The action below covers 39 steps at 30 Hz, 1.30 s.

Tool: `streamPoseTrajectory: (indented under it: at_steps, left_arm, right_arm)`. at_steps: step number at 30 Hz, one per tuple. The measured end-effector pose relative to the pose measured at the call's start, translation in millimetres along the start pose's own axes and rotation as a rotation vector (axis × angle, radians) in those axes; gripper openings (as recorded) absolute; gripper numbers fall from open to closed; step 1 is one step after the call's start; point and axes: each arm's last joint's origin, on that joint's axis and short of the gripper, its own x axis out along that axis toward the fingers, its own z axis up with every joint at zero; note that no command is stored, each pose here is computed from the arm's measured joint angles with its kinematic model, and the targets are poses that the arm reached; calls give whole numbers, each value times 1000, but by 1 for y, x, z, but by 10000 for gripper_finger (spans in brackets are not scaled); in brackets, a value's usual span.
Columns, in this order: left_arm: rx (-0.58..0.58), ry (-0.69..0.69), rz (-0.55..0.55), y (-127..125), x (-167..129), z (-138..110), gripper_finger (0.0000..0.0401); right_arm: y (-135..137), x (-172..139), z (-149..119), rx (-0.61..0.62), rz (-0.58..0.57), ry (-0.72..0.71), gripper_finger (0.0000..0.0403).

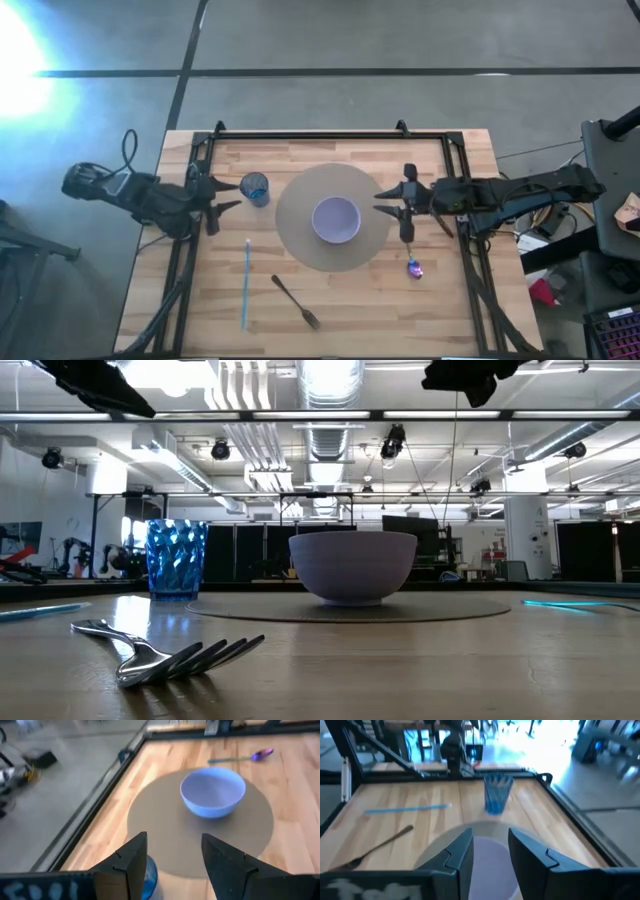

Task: Pick & Place Utensil
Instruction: Put the blue cup on the gray table mat to the top left of the purple bowl

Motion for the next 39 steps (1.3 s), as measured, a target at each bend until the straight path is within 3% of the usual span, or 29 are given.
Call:
streamPoseTrajectory:
  at_steps: [11, 26, 39]
  left_arm:
    - [1, 176, -62, 8, 2, 24, 181]
    - [12, 435, -107, 26, 59, 22, 181]
    - [80, 601, -102, 22, 98, 15, 179]
  right_arm:
    - [1, 8, -10, -21, 5, -115, 106]
    - [1, 9, -14, -29, 5, -118, 91]
    - [1, 9, -16, -22, 5, -112, 74]
